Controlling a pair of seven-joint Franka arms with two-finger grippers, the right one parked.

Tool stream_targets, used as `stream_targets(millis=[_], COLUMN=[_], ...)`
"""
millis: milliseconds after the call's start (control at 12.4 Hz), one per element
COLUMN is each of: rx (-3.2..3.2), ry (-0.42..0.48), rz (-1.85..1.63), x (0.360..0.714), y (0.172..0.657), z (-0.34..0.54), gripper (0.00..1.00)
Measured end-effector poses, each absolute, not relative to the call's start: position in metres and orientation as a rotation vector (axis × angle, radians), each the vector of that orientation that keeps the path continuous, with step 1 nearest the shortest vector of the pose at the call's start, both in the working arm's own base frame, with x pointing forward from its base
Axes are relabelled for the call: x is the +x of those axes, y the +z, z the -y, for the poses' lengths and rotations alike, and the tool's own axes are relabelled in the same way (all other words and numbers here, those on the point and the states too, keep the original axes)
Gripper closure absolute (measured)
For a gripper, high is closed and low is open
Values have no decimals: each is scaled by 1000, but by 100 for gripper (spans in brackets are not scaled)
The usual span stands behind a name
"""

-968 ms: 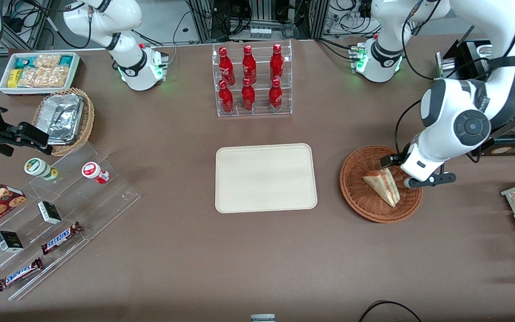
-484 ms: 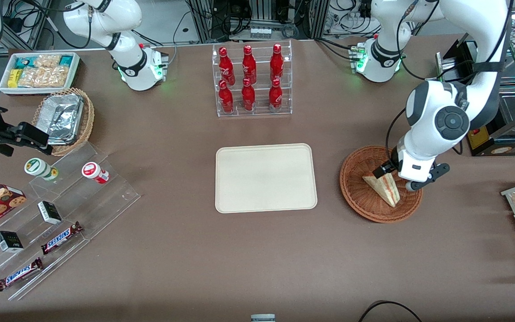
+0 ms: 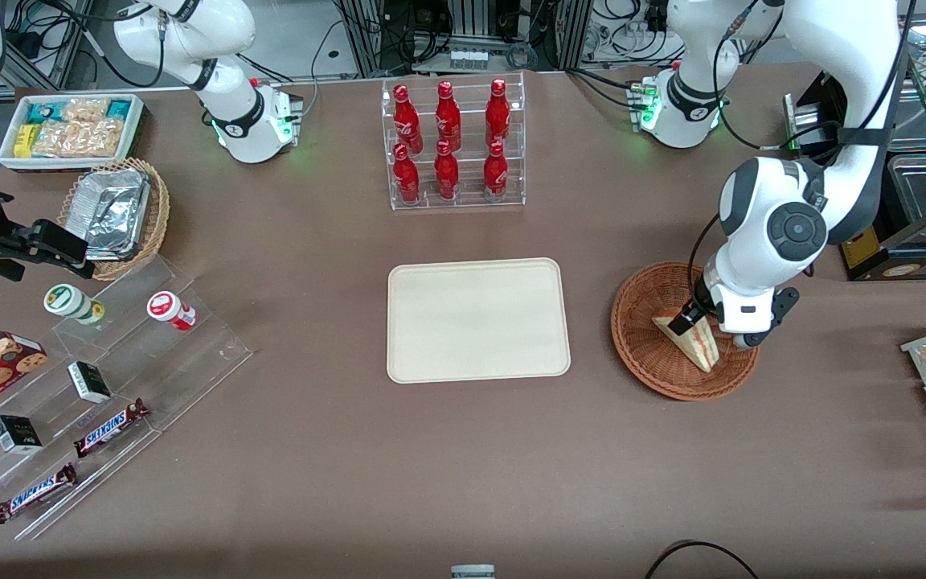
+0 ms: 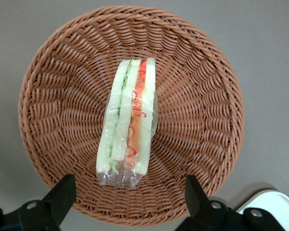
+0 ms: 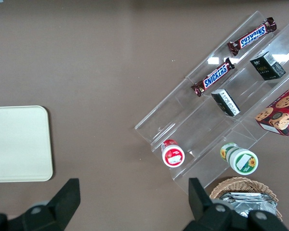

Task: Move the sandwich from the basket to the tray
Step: 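Lower the open left gripper around the sandwich and close it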

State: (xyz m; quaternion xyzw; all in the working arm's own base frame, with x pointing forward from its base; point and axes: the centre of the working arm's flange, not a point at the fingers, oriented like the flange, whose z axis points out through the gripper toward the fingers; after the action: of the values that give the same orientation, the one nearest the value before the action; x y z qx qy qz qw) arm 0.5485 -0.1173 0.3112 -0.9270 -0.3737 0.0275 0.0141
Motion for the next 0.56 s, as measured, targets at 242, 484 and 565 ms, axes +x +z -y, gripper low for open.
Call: stream_targets(millis=[242, 484, 565], rx=[-2876, -2861, -2858], ry=[87, 109, 115], rz=[1135, 1120, 1121], x=[550, 550, 550], y=[291, 276, 272], z=[116, 113, 112], gripper=[0, 0, 0])
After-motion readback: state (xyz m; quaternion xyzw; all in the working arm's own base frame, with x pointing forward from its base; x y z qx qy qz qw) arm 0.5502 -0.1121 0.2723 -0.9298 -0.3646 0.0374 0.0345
